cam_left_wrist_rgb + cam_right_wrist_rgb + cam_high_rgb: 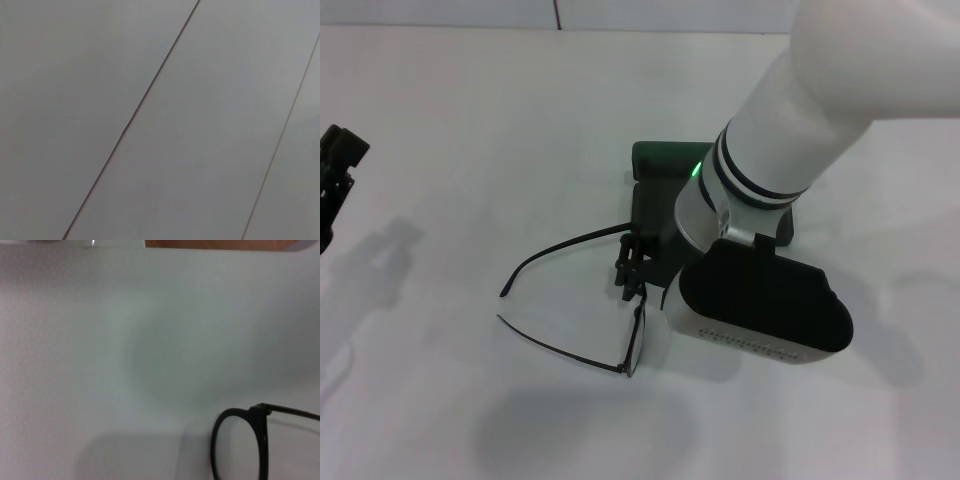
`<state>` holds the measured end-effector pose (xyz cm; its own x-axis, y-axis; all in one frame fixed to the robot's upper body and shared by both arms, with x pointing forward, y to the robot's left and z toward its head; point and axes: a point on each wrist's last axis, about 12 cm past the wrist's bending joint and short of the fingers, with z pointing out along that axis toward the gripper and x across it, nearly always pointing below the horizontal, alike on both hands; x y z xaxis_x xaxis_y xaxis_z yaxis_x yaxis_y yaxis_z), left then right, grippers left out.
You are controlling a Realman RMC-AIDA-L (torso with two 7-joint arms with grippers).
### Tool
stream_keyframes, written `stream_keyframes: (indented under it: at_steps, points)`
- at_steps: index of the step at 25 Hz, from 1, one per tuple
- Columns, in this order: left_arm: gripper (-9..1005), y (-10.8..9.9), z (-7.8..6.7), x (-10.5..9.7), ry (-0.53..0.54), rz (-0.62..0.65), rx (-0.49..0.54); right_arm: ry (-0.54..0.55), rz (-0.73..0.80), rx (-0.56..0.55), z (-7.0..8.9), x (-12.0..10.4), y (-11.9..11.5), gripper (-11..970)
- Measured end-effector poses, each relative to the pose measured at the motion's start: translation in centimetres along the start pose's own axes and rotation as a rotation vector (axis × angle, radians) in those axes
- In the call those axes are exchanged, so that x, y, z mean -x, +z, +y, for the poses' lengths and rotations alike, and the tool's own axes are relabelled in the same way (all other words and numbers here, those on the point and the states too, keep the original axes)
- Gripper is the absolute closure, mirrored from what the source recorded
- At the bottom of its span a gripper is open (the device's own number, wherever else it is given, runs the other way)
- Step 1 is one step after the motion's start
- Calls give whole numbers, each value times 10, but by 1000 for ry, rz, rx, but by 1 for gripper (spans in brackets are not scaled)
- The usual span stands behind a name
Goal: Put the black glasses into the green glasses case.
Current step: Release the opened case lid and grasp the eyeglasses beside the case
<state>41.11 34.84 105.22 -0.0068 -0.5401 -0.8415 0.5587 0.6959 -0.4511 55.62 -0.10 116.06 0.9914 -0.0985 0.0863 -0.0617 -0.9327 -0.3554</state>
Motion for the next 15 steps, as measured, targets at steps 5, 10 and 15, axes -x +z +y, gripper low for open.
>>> stream_keyframes:
  at_steps: [5,10,15]
  points:
    - [768,-2,-2,-1,1,-1,-7,-3,0,-10,0,0,2,619]
    - [768,-3,-3,-3,7,-2,-2,-7,-6,-19,-1,0,2,637]
    - [769,-3,-3,-4,8,-3,0,-2,-12,-18,1,-2,5,656]
